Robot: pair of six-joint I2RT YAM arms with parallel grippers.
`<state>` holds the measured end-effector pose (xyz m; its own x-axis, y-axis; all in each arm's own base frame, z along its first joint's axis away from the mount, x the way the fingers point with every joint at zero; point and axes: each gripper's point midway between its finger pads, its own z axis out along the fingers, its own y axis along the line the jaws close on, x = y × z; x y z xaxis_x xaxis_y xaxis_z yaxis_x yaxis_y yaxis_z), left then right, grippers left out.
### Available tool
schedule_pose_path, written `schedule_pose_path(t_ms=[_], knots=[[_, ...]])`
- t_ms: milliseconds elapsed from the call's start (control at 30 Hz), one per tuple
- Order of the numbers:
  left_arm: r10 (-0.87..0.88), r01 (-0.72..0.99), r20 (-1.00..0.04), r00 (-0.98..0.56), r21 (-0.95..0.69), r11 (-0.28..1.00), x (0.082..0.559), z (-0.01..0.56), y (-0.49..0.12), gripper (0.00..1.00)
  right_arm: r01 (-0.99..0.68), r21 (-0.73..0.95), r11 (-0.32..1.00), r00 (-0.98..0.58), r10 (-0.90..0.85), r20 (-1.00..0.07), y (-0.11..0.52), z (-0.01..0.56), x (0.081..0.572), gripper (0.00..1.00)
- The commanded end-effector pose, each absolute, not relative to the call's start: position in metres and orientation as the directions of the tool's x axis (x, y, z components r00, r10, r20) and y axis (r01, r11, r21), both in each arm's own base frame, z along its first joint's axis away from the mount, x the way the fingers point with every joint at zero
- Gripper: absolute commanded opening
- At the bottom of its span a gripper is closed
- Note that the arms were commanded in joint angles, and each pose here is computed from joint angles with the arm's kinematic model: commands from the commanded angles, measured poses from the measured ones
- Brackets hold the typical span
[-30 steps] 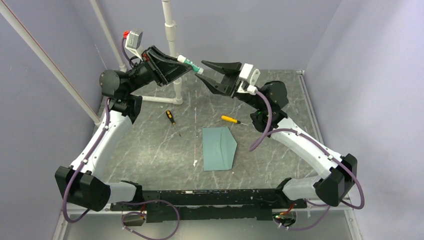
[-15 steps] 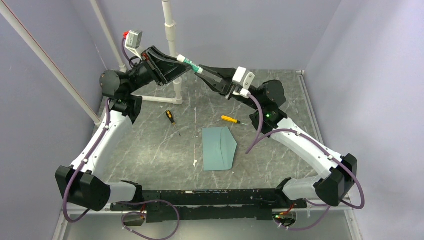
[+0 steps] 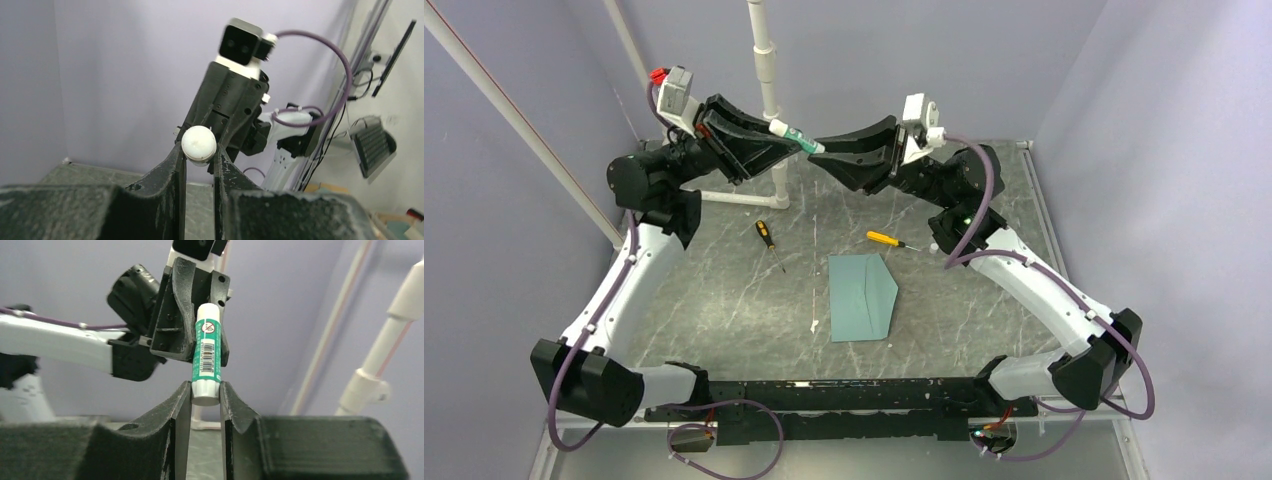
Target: Place the letter into the envelope and seal it
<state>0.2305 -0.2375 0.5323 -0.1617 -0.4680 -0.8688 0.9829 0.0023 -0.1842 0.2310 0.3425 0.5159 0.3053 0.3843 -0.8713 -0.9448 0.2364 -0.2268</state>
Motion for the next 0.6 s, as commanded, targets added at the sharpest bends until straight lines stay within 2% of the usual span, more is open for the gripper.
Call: schedule_pose_path(t_ms=[0, 133, 267, 333, 400, 433, 500, 567], knots=[[-0.387, 1.0, -0.922, -0.021, -0.012, -0.026, 0.2, 0.534, -0.238, 0.02, -0.997, -0.077, 0.014, 0.074, 0.486, -0.871, 0.338, 0.54, 0.188, 0.0], [-0.383, 1.0, -0.924, -0.002, 0.005, -0.019, 0.196, 0.534, -0.237, 0.02, -0.991, 0.107, -0.075, -0.13, 0.543, -0.83, 0.337, 0.543, 0.187, 0.0], [-0.397, 1.0, -0.918, -0.011, -0.004, -0.019, 0.194, 0.536, -0.236, 0.03, -0.966, 0.187, -0.177, -0.256, 0.595, -0.762, 0.331, 0.551, 0.18, 0.01], [-0.408, 0.999, -0.912, -0.037, -0.036, -0.011, 0.197, 0.537, -0.236, 0.03, -0.97, 0.197, -0.143, -0.243, 0.603, -0.76, 0.33, 0.552, 0.185, 0.22], [-0.43, 0.997, -0.9, -0.067, -0.074, 0.0, 0.199, 0.54, -0.235, 0.02, -0.994, 0.105, -0.008, -0.087, 0.621, -0.779, 0.323, 0.551, 0.191, 0.49], [-0.447, 0.994, -0.89, -0.092, -0.106, 0.006, 0.201, 0.542, -0.234, 0.02, -0.996, 0.067, 0.067, -0.011, 0.617, -0.787, 0.322, 0.545, 0.198, 0.6], [-0.48, 0.985, -0.865, -0.146, -0.171, 0.008, 0.205, 0.546, -0.232, 0.02, -0.974, -0.066, 0.216, 0.185, 0.591, -0.785, 0.313, 0.543, 0.203, 0.71], [-0.509, 0.97, -0.833, -0.219, -0.243, -0.019, 0.206, 0.551, -0.23, 0.02, -0.922, -0.226, 0.316, 0.367, 0.521, -0.77, 0.312, 0.539, 0.206, 0.74]])
